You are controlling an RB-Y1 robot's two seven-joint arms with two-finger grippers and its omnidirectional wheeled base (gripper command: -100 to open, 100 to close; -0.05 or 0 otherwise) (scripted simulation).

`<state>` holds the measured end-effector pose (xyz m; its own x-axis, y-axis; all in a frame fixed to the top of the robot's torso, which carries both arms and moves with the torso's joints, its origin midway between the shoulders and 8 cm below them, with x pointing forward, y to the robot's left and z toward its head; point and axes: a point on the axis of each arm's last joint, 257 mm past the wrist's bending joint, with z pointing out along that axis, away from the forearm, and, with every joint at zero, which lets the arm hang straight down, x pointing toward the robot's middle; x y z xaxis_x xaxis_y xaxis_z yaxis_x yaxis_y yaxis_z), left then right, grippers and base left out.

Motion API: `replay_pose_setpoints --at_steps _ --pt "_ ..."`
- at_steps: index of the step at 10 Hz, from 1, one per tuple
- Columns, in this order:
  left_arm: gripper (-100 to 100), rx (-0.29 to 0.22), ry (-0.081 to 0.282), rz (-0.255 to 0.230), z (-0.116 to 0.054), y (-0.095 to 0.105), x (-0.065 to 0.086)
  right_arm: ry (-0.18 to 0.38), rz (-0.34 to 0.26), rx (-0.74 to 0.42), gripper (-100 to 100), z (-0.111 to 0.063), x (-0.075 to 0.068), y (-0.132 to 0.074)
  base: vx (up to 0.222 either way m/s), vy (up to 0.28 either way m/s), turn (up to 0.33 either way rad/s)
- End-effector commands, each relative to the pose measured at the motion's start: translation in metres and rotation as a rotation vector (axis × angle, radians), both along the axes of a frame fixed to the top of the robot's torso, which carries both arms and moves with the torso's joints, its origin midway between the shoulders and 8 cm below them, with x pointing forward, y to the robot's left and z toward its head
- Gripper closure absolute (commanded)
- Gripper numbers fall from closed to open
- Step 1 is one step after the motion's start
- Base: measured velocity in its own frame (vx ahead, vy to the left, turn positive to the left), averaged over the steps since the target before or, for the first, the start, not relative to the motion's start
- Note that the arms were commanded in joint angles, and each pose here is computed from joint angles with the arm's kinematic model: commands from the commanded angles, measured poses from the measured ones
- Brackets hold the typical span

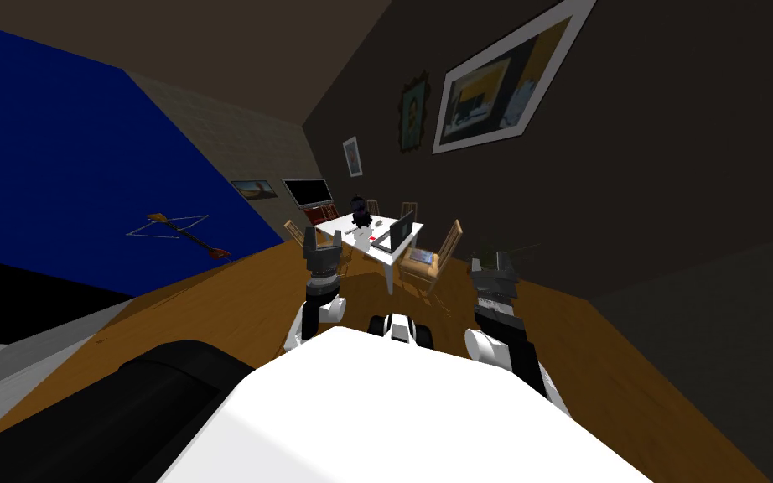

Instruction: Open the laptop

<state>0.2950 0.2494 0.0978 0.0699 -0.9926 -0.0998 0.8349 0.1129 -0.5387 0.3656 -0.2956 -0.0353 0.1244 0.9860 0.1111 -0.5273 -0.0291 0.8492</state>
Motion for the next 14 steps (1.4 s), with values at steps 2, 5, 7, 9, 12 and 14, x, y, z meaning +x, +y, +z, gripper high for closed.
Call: replay_pose_setpoints --at_steps 2,5,7,9,12,14 --pt "0 0.0 0.001 0.0 0.0 0.0 0.0 0.046 0.014 -0.142 -100 -0.006 0.002 0.003 0.034 0.063 -0.007" --pt "0 0.0 0.001 0.0 0.0 0.0 0.0 0.1 -0.006 -0.295 -100 -0.014 0.003 -0.001 0.06 0.108 -0.009" --pt "0 0.0 0.001 0.0 0.0 0.0 0.0 0.14 -0.033 -0.403 -100 -0.021 0.004 -0.006 0.087 0.149 -0.012" --pt "0 0.0 0.001 0.0 0.0 0.0 0.0 0.181 -0.066 -0.515 -100 -0.028 0.004 -0.013 0.098 0.184 -0.012" --pt "0 0.0 0.001 0.0 0.0 0.0 0.0 0.241 -0.118 -0.684 -100 -0.039 0.004 -0.026 0.074 0.158 -0.011" --pt "0 0.0 0.001 0.0 0.0 0.0 0.0 0.277 -0.152 -0.795 -100 -0.045 0.004 -0.035 0.1 0.165 -0.013"
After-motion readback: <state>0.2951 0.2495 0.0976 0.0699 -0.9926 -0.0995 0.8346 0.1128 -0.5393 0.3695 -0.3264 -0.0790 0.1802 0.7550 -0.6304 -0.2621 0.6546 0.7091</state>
